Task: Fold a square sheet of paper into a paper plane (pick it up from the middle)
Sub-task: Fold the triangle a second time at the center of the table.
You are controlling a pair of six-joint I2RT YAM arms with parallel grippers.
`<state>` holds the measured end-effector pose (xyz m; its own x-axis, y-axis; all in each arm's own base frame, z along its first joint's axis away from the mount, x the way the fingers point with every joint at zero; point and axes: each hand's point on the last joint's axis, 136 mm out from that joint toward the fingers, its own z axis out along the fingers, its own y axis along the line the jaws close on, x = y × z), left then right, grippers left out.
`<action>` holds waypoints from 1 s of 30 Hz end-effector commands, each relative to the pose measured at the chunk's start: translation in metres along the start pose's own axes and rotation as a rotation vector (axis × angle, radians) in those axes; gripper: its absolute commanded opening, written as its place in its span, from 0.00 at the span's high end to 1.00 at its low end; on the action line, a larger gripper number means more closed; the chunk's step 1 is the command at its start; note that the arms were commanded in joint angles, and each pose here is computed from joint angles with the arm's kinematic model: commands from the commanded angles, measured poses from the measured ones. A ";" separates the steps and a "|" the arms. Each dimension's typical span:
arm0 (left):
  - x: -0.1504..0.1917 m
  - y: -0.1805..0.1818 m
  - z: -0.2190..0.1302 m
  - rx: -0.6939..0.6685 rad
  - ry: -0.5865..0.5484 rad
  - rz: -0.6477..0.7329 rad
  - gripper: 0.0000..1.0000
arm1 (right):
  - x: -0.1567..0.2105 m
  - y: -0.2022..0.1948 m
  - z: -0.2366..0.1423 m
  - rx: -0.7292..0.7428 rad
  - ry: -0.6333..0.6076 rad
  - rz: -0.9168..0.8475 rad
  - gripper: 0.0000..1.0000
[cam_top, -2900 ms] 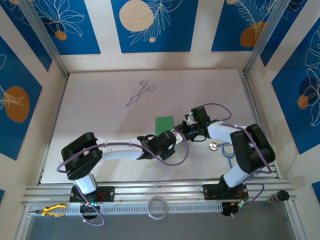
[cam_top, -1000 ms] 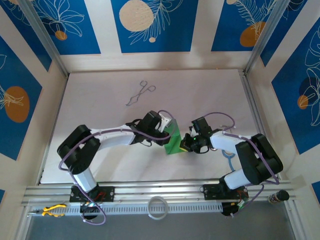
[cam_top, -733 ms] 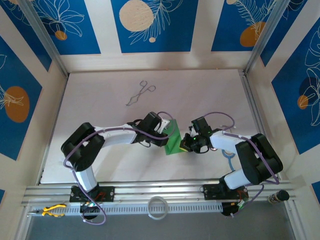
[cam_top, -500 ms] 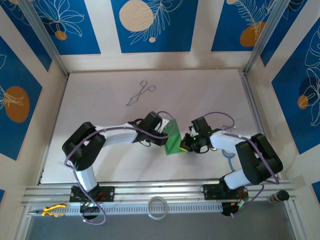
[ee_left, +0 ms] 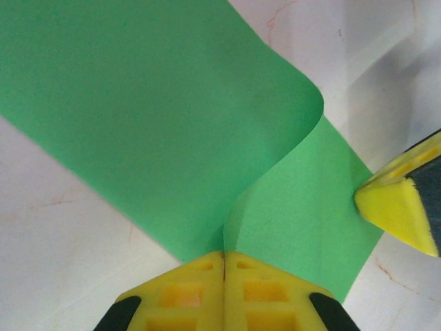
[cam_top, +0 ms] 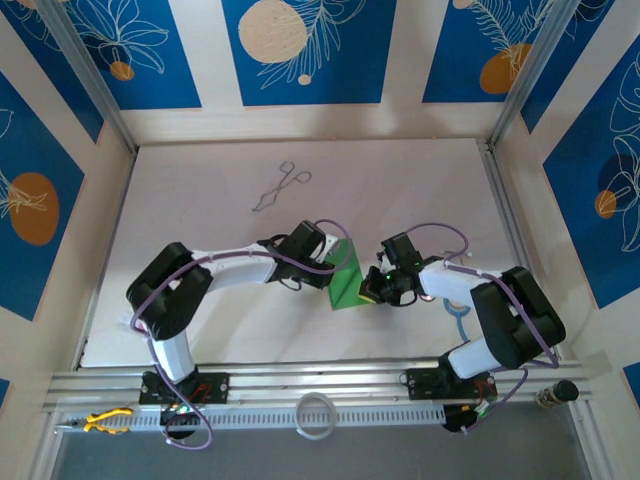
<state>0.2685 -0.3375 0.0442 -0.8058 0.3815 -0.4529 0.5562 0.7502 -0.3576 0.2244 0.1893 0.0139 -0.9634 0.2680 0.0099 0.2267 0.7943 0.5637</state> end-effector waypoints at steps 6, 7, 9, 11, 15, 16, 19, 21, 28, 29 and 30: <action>-0.003 0.013 0.005 -0.053 0.018 0.008 1.00 | 0.007 -0.012 0.003 0.061 0.034 0.009 1.00; -0.004 0.012 0.006 -0.052 0.019 0.008 1.00 | 0.008 -0.012 0.004 0.063 0.035 0.010 1.00; -0.004 0.013 0.008 -0.051 0.021 0.008 1.00 | 0.008 -0.013 0.004 0.064 0.035 0.010 1.00; -0.004 0.012 0.009 -0.047 0.025 0.010 1.00 | 0.008 -0.012 0.004 0.063 0.036 0.009 1.00; -0.004 0.011 0.012 -0.043 0.030 0.012 1.00 | 0.008 -0.012 0.004 0.064 0.038 0.010 1.00; -0.003 0.012 0.012 -0.044 0.032 0.012 1.00 | 0.008 -0.012 0.004 0.065 0.039 0.011 1.00; -0.002 0.015 0.013 -0.056 0.038 0.009 1.00 | 0.008 -0.012 0.005 0.067 0.042 0.009 1.00; -0.001 0.015 0.013 -0.057 0.039 0.008 1.00 | 0.008 -0.012 0.004 0.066 0.041 0.009 1.00; 0.002 0.017 0.013 -0.065 0.048 0.009 1.00 | 0.007 -0.012 0.004 0.069 0.039 0.011 1.00; 0.003 0.017 0.013 -0.068 0.050 0.009 1.00 | 0.008 -0.012 0.004 0.069 0.039 0.010 1.00; 0.002 0.018 0.012 -0.073 0.050 0.007 1.00 | 0.008 -0.012 0.004 0.070 0.040 0.012 1.00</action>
<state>0.2734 -0.3355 0.0295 -0.8093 0.4064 -0.4240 0.5539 0.7683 -0.3209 0.2247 0.1905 0.0139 -0.9643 0.2642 0.0181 0.2295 0.7994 0.5552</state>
